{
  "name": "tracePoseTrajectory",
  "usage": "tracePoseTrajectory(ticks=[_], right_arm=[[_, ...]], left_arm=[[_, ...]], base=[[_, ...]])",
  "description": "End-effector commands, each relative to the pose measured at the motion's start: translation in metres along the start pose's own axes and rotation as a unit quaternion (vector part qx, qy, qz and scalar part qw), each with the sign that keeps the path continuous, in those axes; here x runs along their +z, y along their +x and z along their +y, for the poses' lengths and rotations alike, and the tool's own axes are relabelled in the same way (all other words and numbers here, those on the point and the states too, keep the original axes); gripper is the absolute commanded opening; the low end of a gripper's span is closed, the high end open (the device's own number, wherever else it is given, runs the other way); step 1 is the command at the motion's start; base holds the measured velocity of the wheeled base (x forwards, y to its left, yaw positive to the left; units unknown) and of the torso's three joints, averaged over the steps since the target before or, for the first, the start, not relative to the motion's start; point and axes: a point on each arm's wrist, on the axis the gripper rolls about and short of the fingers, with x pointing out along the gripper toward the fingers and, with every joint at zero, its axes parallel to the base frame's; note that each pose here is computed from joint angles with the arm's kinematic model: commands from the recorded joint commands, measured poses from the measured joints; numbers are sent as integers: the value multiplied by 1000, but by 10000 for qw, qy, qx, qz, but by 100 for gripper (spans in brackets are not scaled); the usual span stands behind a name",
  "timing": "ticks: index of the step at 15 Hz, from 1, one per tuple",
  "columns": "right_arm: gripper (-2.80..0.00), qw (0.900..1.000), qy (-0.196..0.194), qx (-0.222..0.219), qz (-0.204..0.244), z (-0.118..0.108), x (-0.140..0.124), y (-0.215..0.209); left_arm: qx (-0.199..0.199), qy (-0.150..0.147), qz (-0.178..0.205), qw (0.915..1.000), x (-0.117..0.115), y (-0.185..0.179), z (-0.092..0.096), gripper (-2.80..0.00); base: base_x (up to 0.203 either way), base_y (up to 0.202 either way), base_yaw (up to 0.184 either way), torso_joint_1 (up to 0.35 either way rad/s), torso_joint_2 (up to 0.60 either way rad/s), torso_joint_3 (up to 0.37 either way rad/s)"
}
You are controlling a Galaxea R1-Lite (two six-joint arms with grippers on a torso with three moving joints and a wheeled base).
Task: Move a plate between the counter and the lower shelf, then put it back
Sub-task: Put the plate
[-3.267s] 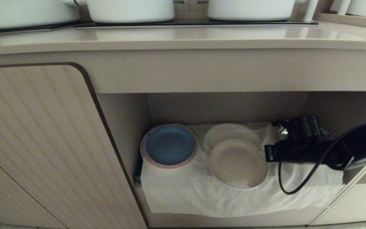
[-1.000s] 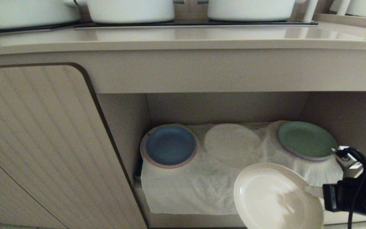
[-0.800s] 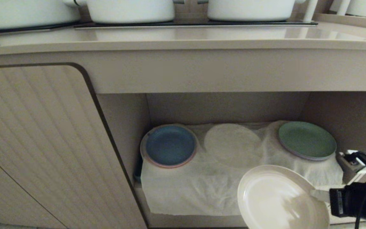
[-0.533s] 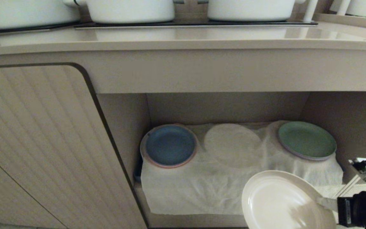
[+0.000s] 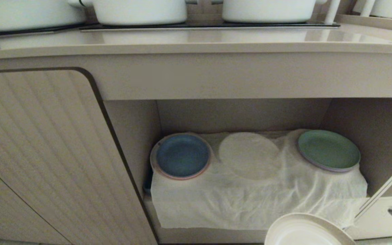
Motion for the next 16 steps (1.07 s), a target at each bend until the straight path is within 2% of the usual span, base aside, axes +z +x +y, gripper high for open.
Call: tracePoseTrajectory(ticks=[1, 8, 16], right_arm=[[-280, 9998, 175, 29, -63, 1, -6, -6], [-280, 9998, 180, 30, -31, 0, -17, -8], [-280, 9998, 184, 34, -54, 1, -18, -9]], left_arm=[[1, -3, -2, 10000, 0, 0, 0, -280], [1, -3, -2, 10000, 0, 0, 0, -280], [1, -3, -2, 10000, 0, 0, 0, -280]], base=[[0, 0, 0, 0, 0, 0], [0, 0, 0, 0, 0, 0], [0, 0, 0, 0, 0, 0]])
